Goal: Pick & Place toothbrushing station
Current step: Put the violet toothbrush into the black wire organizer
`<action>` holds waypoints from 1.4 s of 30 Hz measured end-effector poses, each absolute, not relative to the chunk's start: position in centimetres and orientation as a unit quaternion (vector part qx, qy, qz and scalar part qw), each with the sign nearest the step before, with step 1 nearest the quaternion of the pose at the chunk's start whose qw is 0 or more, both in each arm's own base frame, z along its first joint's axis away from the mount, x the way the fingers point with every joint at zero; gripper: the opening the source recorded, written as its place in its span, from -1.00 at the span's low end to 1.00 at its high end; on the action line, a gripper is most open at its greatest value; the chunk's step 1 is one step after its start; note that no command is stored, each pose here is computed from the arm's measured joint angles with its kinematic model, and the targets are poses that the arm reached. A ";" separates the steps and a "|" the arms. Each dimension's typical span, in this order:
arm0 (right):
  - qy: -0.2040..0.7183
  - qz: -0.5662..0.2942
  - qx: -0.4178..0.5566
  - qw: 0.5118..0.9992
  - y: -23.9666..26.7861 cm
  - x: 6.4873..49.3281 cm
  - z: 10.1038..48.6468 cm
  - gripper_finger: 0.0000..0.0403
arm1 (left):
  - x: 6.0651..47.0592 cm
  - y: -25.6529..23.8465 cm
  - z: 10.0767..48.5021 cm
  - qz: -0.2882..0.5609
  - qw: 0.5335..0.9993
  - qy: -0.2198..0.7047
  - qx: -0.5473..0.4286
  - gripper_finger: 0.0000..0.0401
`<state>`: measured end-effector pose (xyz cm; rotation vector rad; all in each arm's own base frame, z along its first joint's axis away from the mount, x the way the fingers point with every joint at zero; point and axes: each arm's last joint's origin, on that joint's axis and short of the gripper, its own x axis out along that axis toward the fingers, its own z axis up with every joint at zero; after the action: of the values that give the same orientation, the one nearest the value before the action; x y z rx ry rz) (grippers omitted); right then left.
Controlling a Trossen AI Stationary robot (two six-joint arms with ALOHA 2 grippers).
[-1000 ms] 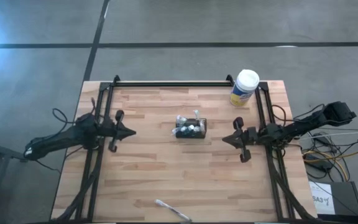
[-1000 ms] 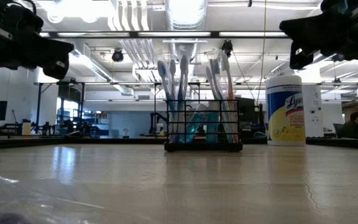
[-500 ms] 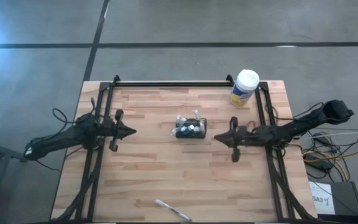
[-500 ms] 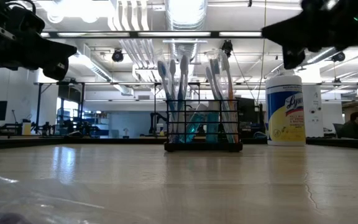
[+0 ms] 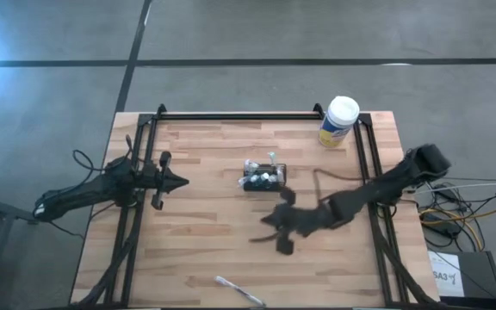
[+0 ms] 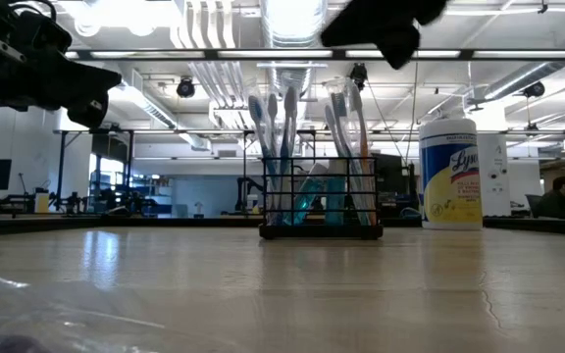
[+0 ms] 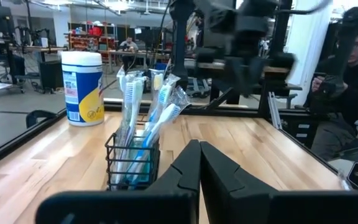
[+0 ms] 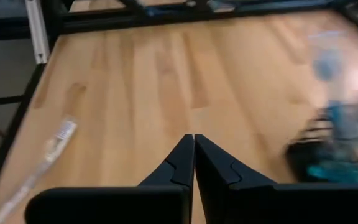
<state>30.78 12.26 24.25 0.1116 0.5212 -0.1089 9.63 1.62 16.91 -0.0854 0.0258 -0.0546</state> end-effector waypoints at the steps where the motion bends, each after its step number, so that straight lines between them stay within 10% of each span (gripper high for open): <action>1: 0.266 -0.053 0.061 0.961 13.1 31.6 24.4 -0.95 | 9.6 1.6 16.9 -0.027 0.999 0.011 -0.042 -0.97; 19: 0.375 -0.059 0.153 0.912 25.3 43.6 23.6 -0.92 | 9.6 1.6 17.0 -0.027 0.997 0.006 -0.071 -0.95; 42: 0.509 -0.048 0.232 0.828 26.8 46.2 15.7 -0.08 | 9.7 1.6 17.0 -0.027 0.996 0.005 -0.085 -0.94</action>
<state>46.23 26.83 15.67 0.4920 1.0797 -0.1015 9.66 1.63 17.02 -0.1708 0.0102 -0.0536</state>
